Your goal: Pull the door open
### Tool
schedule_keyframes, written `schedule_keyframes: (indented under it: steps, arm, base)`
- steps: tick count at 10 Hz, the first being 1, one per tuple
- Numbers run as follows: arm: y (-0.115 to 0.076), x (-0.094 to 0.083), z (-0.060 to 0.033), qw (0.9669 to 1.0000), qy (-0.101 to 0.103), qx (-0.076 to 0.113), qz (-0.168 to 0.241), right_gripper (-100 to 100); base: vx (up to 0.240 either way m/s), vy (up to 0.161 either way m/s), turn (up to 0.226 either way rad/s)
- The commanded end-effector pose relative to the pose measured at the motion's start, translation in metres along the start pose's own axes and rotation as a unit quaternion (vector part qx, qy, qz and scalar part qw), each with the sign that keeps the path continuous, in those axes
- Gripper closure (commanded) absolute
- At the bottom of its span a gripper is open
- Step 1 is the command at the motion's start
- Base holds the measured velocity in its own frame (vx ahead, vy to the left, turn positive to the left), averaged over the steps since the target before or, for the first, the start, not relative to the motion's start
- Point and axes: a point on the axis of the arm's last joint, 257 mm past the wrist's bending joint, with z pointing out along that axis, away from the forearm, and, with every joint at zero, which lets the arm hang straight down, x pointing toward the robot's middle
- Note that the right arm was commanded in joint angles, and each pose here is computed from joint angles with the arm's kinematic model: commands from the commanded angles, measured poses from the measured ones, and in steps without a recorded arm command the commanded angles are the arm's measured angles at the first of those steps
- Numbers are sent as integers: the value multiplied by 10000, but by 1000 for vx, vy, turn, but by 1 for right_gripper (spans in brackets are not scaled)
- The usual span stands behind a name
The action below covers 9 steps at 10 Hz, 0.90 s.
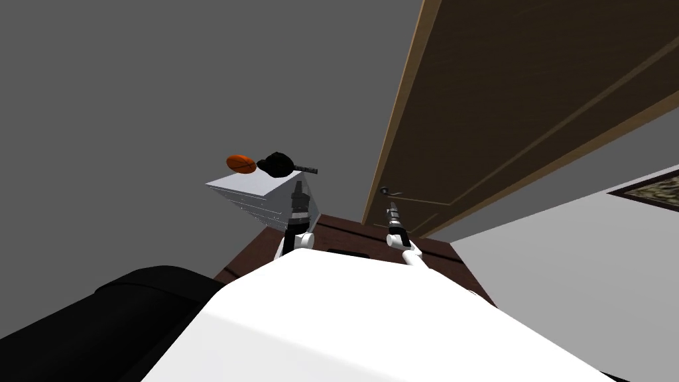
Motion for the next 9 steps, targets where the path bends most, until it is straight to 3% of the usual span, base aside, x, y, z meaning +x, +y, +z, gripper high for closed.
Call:
schedule_keyframes:
  steps: [1, 9]
  arm:
    - [-66, -63, 29, 9999, -59, 76, -37, -100]
    - [-358, -326, 40, 9983, -297, 445, -212, -100]
  base:
    - [62, -77, 101]
    - [38, -55, 61]
